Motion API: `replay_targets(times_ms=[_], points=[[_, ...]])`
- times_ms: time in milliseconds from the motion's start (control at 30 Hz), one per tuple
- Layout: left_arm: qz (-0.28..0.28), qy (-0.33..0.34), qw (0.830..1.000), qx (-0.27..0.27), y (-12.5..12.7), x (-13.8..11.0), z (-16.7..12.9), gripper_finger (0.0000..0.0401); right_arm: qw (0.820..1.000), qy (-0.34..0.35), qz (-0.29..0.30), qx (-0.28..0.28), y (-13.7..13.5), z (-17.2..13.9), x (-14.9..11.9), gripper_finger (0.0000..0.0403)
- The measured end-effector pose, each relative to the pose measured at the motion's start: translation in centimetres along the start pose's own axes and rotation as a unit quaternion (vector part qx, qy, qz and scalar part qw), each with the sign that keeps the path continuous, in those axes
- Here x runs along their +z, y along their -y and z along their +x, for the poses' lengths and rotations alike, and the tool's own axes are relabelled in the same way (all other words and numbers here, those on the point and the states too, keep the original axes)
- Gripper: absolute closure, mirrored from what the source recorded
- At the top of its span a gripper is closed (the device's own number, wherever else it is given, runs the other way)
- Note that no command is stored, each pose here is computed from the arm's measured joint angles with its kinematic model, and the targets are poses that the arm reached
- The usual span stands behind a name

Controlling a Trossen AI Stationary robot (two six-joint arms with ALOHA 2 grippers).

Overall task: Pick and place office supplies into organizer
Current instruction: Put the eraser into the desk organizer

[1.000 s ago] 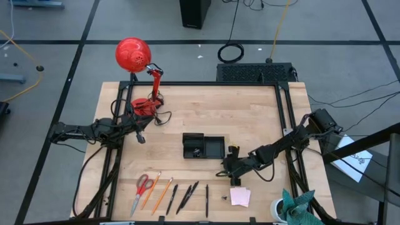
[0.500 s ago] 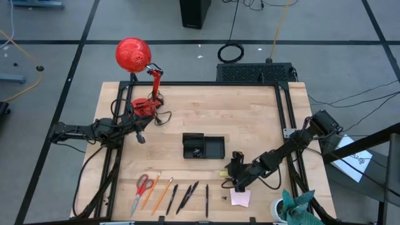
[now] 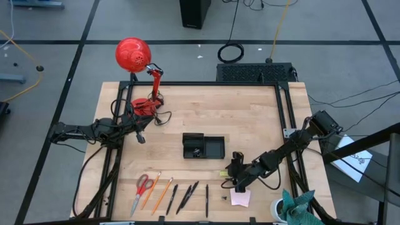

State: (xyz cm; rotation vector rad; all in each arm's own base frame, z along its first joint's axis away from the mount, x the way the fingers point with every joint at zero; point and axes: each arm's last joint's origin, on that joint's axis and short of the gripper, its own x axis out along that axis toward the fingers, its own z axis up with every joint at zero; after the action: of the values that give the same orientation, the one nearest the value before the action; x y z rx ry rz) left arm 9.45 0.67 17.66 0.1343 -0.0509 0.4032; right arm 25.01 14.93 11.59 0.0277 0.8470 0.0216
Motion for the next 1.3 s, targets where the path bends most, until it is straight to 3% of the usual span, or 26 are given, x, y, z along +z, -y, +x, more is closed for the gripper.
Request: replay_targets(times_ms=[500, 767, 1300], points=[[-0.001, 0.000, 1.000, 0.000, 0.0, 0.0, 0.0, 0.0354, 1.000, -0.015, 0.012, -0.008, 0.7, 0.1, -1.4, 0.0196], [-0.001, 0.000, 1.000, 0.000, 0.0, 0.0, 0.0, 0.0354, 1.000, 0.011, 0.020, 0.005, 1.0, 0.2, -2.2, 0.0203], [0.000, 0.000, 1.000, 0.004, 0.0, 0.0, 0.0, 0.0354, 1.000, 0.019, 0.006, 0.006, 1.1, 0.2, -2.2, 0.0333]])
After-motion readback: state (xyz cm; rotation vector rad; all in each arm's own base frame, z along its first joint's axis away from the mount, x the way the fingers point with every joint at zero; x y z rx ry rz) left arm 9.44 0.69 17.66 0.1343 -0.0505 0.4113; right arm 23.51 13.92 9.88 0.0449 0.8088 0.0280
